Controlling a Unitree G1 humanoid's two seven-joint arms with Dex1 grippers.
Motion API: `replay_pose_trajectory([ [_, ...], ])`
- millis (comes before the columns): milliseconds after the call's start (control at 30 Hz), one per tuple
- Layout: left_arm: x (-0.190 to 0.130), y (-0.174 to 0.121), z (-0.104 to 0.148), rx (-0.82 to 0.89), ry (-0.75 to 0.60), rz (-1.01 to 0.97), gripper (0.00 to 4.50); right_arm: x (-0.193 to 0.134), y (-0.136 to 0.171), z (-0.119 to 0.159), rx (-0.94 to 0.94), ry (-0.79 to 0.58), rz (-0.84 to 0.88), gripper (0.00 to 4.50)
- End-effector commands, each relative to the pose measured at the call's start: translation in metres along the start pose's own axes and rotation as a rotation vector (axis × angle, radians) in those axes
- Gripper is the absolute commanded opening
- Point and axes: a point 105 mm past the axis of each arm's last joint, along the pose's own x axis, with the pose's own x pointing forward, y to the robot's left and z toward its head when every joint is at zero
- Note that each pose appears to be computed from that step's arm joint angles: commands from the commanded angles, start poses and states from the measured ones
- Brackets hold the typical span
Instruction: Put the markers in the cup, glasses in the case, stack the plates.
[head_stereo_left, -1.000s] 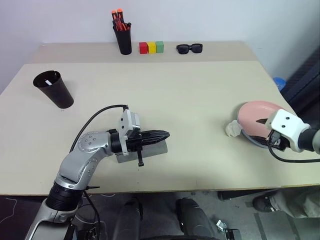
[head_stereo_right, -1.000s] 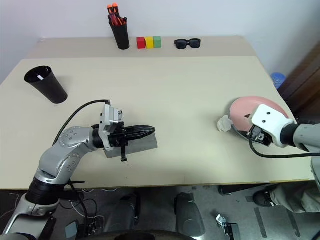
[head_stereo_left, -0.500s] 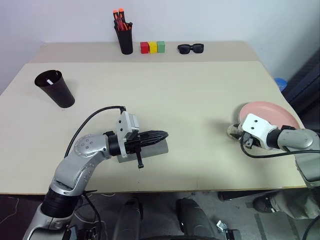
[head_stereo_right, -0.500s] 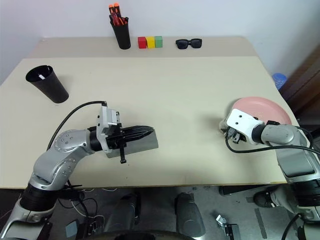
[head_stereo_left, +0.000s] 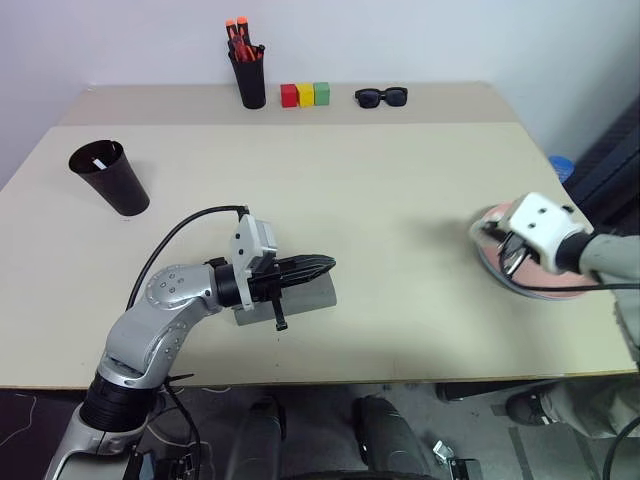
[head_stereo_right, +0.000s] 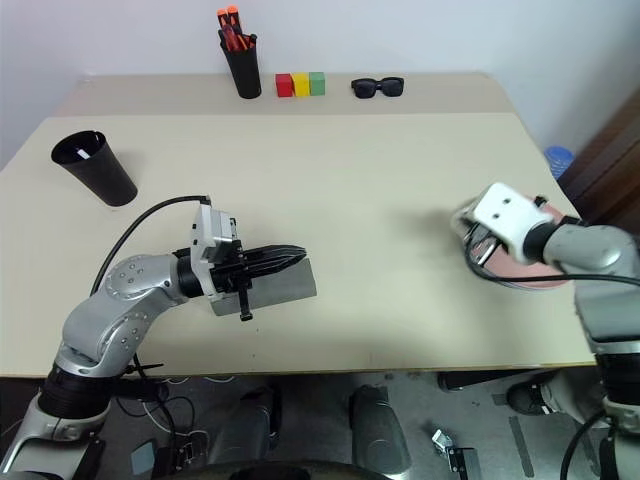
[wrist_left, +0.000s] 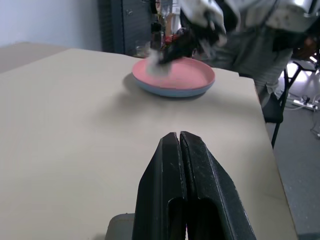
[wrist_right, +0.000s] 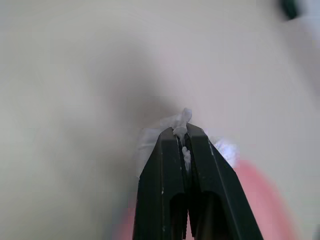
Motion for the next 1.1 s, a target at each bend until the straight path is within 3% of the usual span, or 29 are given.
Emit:
replay_pose_trajectory([
  [33, -0.003, 0.006, 0.012, 0.041, -0.025, 0.021, 0.0, -0.007, -0.021, -0.011, 0.014, 0.042, -0.074, 0.02],
  [67, -0.003, 0.007, 0.012, 0.043, -0.025, 0.026, 0.0, -0.006, -0.022, -0.015, 0.021, 0.053, -0.072, 0.02],
  [167, -0.004, 0.011, 0.013, 0.049, -0.023, 0.044, 0.0, -0.003, -0.025, -0.02, 0.028, 0.071, -0.084, 0.86],
  [300, -0.014, 0.021, 0.014, 0.069, -0.013, 0.123, 0.0, -0.002, -0.032, -0.013, -0.017, 0.059, -0.109, 2.79],
  [400, -0.032, 0.037, 0.014, 0.079, 0.006, 0.232, 0.0, 0.001, -0.028, 0.001, -0.016, -0.008, -0.084, 2.79],
  [567, -0.093, 0.071, 0.009, 0.148, 0.079, 0.549, 0.0, 0.003, -0.003, 0.031, 0.118, -0.2, 0.062, 2.79],
  [667, -0.139, 0.074, -0.001, 0.162, 0.151, 0.711, 0.0, 0.0, 0.013, 0.042, 0.227, -0.286, 0.169, 2.79],
  [867, -0.176, 0.058, -0.013, 0.115, 0.2, 0.823, 0.0, 0.005, 0.017, 0.036, 0.358, -0.333, 0.222, 2.79],
  [1100, -0.177, 0.043, -0.026, 0.06, 0.217, 0.826, 0.0, 0.021, 0.024, 0.025, 0.384, -0.33, 0.233, 2.79],
])
